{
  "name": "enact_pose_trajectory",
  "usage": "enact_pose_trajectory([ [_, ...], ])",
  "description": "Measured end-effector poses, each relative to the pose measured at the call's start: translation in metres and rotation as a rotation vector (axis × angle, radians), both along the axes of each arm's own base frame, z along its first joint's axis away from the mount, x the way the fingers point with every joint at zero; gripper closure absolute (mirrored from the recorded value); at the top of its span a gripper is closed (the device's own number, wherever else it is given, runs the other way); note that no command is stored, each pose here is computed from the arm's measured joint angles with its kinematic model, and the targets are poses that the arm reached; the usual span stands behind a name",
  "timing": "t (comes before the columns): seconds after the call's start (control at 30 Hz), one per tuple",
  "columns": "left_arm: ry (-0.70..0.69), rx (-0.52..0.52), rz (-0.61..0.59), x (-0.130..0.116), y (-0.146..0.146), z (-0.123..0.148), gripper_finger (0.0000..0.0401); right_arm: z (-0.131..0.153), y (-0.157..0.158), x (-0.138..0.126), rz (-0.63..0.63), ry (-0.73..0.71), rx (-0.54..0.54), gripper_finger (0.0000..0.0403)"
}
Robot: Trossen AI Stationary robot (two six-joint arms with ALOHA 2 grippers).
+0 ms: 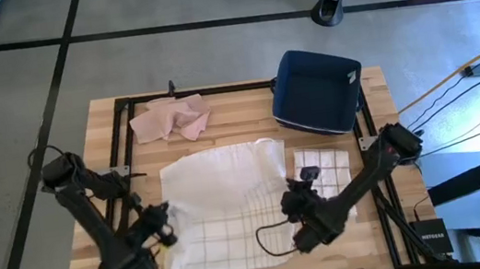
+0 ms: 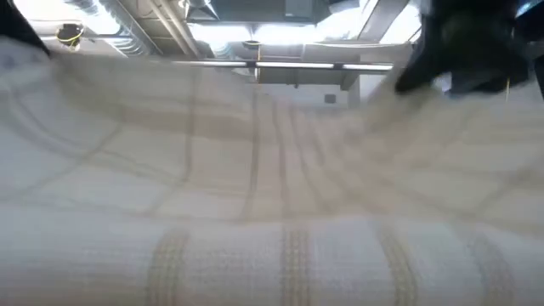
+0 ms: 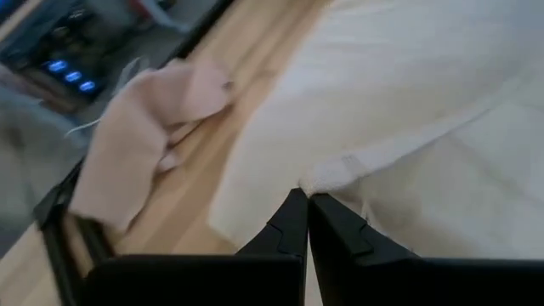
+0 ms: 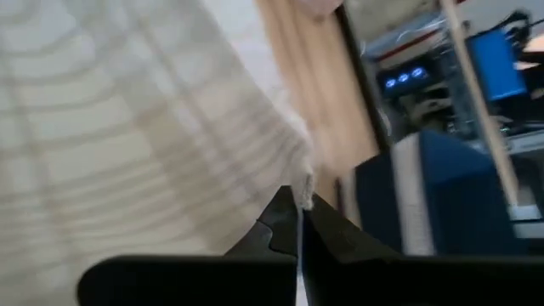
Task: Fold towel
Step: Fold the white with grey-stripe towel
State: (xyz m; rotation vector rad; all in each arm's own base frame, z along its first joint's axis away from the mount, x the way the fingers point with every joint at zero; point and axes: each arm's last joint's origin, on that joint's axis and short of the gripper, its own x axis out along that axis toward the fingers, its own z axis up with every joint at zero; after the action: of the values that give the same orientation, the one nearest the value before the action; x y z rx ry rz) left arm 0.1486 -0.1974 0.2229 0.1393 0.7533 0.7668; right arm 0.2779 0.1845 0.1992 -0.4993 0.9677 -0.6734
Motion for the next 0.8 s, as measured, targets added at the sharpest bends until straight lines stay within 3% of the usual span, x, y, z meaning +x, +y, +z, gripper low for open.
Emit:
enact_pose_trajectory([
  [0.23,-0.009,0.02,0.162,-0.008,0.029,-0.039,0.0401,-0.042,-0.016,0.017,0.108,0.097,0.137,0.0402],
  [0.37,0.004,0.025,0.179,-0.01,0.039,-0.056,0.0401,-0.053,-0.021,0.028,0.322,0.247,0.202,0.0402],
  [0.43,0.022,0.03,0.194,-0.01,0.046,-0.063,0.0401,-0.055,-0.028,0.031,0.373,0.296,0.174,0.0402],
  [0.6,0.114,0.069,0.215,-0.004,0.058,-0.068,0.0401,-0.037,-0.063,0.038,0.303,0.316,0.076,0.0402],
  [0.7,0.166,0.095,0.224,0.001,0.065,-0.066,0.0401,-0.018,-0.088,0.038,0.252,0.264,0.101,0.0402],
  [0.8,0.198,0.116,0.255,0.004,0.075,-0.061,0.0401,-0.005,-0.116,0.033,0.21,0.145,0.193,0.0402],
])
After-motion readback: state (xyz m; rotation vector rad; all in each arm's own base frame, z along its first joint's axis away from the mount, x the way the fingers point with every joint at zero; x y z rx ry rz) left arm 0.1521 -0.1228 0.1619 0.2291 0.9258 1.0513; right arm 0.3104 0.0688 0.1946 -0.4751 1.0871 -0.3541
